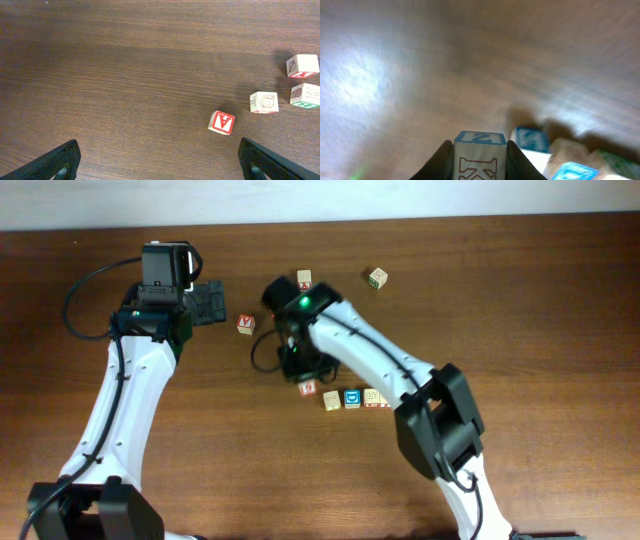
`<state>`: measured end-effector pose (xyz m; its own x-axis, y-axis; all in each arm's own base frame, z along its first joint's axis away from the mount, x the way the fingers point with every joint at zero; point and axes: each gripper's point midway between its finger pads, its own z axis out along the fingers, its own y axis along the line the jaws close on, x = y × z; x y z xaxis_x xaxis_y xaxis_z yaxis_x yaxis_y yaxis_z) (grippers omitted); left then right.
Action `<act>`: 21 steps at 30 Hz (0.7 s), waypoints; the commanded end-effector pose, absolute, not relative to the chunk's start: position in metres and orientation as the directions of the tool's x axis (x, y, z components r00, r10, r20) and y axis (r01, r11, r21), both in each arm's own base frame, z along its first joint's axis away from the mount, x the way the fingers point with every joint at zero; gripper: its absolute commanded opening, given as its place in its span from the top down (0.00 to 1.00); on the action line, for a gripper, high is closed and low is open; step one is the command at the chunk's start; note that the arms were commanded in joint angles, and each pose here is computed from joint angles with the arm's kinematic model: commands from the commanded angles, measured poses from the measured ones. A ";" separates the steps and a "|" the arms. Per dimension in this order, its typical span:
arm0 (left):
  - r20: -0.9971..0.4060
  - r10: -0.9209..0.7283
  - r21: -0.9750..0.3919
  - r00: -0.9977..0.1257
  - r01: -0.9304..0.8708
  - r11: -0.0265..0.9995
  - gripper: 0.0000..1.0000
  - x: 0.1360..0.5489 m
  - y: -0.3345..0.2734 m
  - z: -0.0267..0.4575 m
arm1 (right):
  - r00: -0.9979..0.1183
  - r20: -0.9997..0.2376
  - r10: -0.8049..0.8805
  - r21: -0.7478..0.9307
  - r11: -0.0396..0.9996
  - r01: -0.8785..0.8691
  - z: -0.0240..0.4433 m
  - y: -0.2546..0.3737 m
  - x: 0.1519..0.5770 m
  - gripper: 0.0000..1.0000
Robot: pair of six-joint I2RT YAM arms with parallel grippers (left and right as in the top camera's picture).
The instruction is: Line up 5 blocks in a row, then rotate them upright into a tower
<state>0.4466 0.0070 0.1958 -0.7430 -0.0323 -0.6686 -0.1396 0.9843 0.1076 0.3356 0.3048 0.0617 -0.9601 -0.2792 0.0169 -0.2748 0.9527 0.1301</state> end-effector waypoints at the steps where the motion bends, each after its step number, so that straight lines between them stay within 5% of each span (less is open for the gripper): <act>1: -0.682 -0.048 0.106 -0.730 -0.163 0.981 0.01 0.451 0.010 0.202 | -0.981 0.030 -0.193 0.018 0.981 -0.193 0.052 0.295 0.321 0.78; 11: -0.682 -0.048 0.106 -0.730 -0.163 0.981 0.01 0.451 0.010 0.202 | -0.984 -0.016 -0.176 -0.032 0.984 -0.176 0.027 0.294 0.322 0.80; 21: -0.682 -0.048 0.105 -0.730 -0.163 0.981 0.01 0.451 0.010 0.202 | -0.979 0.057 -0.196 -0.036 0.979 -0.198 0.027 0.290 0.305 0.59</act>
<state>0.4466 0.0070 0.1958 -0.7425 -0.0353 -0.6689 -0.1419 0.9842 0.1056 0.3080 0.2861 0.0219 -0.9819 -0.1781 0.0649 -0.1812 0.9824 -0.0449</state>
